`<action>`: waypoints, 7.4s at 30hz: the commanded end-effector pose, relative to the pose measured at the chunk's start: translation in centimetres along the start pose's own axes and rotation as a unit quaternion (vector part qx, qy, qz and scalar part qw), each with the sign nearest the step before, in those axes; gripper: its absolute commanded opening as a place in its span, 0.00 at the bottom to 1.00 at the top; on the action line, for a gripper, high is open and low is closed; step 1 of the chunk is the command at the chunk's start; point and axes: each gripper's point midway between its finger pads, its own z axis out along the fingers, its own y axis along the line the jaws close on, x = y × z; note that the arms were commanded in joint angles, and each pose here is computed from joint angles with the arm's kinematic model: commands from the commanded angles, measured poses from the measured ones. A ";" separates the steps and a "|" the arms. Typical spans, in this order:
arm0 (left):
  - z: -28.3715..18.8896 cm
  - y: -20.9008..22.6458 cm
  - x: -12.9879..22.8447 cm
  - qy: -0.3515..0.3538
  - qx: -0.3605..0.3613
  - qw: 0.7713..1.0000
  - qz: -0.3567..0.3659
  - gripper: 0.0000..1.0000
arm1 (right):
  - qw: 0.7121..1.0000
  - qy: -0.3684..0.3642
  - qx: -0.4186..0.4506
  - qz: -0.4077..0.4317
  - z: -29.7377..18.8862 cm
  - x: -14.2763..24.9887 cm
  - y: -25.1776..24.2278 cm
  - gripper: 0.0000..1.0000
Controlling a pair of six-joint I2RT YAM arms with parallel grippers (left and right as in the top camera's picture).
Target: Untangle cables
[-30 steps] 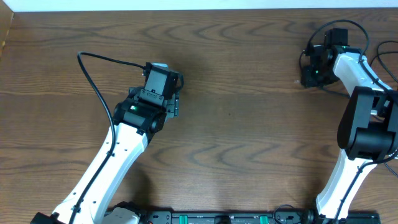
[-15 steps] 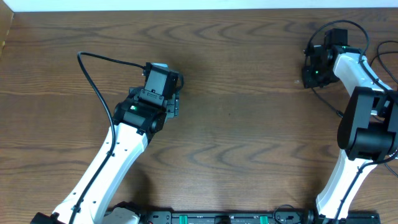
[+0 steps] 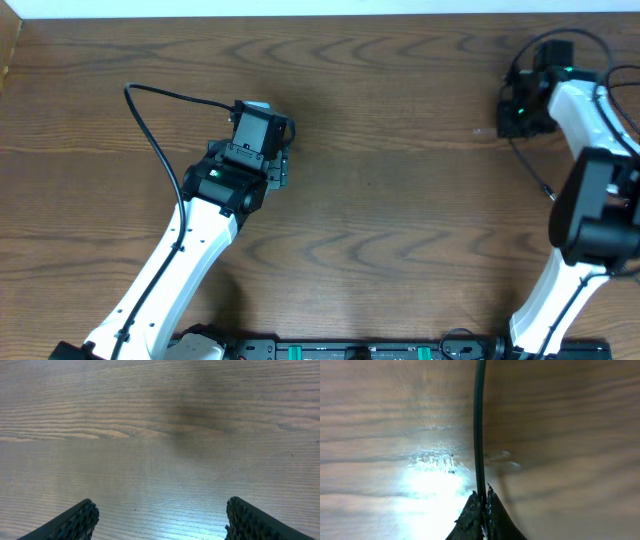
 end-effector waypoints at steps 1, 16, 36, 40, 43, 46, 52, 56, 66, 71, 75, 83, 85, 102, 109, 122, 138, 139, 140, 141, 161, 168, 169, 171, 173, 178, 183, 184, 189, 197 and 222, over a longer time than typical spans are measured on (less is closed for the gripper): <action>0.3 0.2 0.4 0.007 -0.004 1.000 0.008 0.83 | 0.992 -0.118 0.016 0.040 -9.1 -4.1 -1.4 0.01; 0.3 0.2 0.4 0.007 -0.004 1.000 0.008 0.83 | 0.932 -0.274 0.138 0.194 -24.9 -1.2 -13.7 0.01; 0.3 0.2 0.4 0.007 -0.004 1.000 0.008 0.83 | 0.838 -0.182 0.211 0.469 -20.1 15.8 -28.9 0.01; 0.3 0.2 0.4 0.007 -0.004 1.000 0.008 0.83 | 0.824 -0.178 0.211 0.495 -19.2 17.3 -29.5 0.01; 0.3 0.2 0.4 0.007 -0.004 1.000 0.008 0.83 | 0.820 -0.179 0.212 0.500 -19.2 17.5 -29.6 0.09; 0.3 0.2 0.4 0.007 -0.004 1.000 0.008 0.83 | 0.821 -0.179 0.210 0.500 -19.2 17.4 -29.5 0.27; 0.3 0.2 0.4 0.007 -0.004 1.000 0.008 0.83 | 0.827 -0.188 0.187 0.496 -19.0 16.7 -29.1 0.52; 0.3 0.2 0.4 0.007 -0.004 1.000 0.008 0.83 | 0.854 -0.215 0.129 0.456 -18.8 14.5 -27.7 0.62; 0.3 0.2 0.4 0.007 -0.004 1.000 0.008 0.83 | 0.936 -0.227 0.029 0.267 -17.2 7.5 -19.8 0.99; 0.3 0.2 0.4 0.007 -0.004 1.000 0.008 0.83 | 0.966 -0.197 0.003 0.165 -15.5 4.3 -12.8 0.99; 0.3 0.2 0.4 0.007 -0.004 1.000 0.008 0.83 | 0.978 -0.182 -0.016 0.097 -14.6 2.4 -7.4 0.99; 0.3 0.2 0.4 0.007 -0.004 1.000 0.008 0.83 | 0.987 -0.153 -0.028 -0.036 -13.3 0.8 3.9 0.99; 0.3 0.2 0.4 0.007 -0.004 1.000 0.008 0.83 | 0.986 -0.153 -0.037 -0.056 -13.3 0.8 5.8 0.99; 0.3 0.2 0.4 0.007 -0.004 1.000 0.008 0.83 | 0.980 -0.130 -0.072 -0.135 -13.0 2.2 12.9 0.99; 0.3 0.2 0.4 0.007 -0.004 1.000 0.008 0.83 | 0.980 -0.130 -0.072 -0.135 -13.0 2.2 12.9 0.99; 0.3 0.2 0.4 0.007 -0.004 1.000 0.008 0.83 | 0.980 -0.130 -0.072 -0.135 -13.0 2.2 12.9 0.99; 0.3 0.2 0.4 0.007 -0.004 1.000 0.008 0.83 | 0.980 -0.130 -0.072 -0.135 -13.0 2.2 12.9 0.99; 0.3 0.2 0.4 0.007 -0.004 1.000 0.008 0.83 | 0.980 -0.130 -0.072 -0.135 -13.0 2.2 12.9 0.99; 0.3 0.2 0.4 0.007 -0.004 1.000 0.008 0.83 | 0.980 -0.130 -0.072 -0.135 -13.0 2.2 12.9 0.99; 0.3 0.2 0.4 0.007 -0.004 1.000 0.008 0.83 | 0.980 -0.130 -0.072 -0.135 -13.0 2.2 12.9 0.99; 0.1 0.2 0.3 0.004 -0.004 1.000 0.007 0.83 | 0.980 -0.130 -0.072 -0.135 -13.0 2.2 12.9 0.99; -1.0 0.8 0.4 -0.001 -0.004 1.000 0.005 0.83 | 0.980 -0.130 -0.072 -0.135 -13.0 2.2 12.9 0.99; -1.3 0.9 0.5 -0.004 -0.004 1.000 0.004 0.83 | 0.980 -0.130 -0.072 -0.135 -13.0 2.2 12.9 0.99; -1.5 1.1 0.8 -0.011 -0.002 1.000 0.001 0.83 | 0.980 -0.130 -0.072 -0.135 -13.0 2.2 12.9 0.99; -1.5 1.2 1.2 -0.017 -0.001 1.000 -0.002 0.83 | 0.980 -0.130 -0.072 -0.135 -13.0 2.2 12.9 0.99; -2.0 1.9 2.5 -0.061 0.008 0.998 -0.023 0.83 | 0.980 -0.129 -0.072 -0.135 -13.0 2.2 12.9 0.99; -2.6 3.3 3.4 -0.104 0.018 0.993 -0.058 0.83 | 0.980 -0.129 -0.072 -0.135 -13.0 2.2 12.9 0.99; -2.7 3.6 3.6 -0.114 0.026 0.991 -0.069 0.83 | 0.980 -0.130 -0.072 -0.135 -13.0 2.2 12.9 0.99; -3.5 5.1 3.3 -0.164 0.049 0.979 -0.115 0.83 | 0.980 -0.129 -0.072 -0.135 -13.0 2.2 12.9 0.99; -5.3 6.4 1.8 -0.313 0.074 0.939 -0.122 0.83 | 0.980 -0.129 -0.072 -0.135 -13.0 2.2 12.9 0.99; -2.4 6.6 7.4 -0.423 0.044 0.902 -0.073 0.83 | 0.980 -0.129 -0.072 -0.135 -13.0 2.2 12.9 0.99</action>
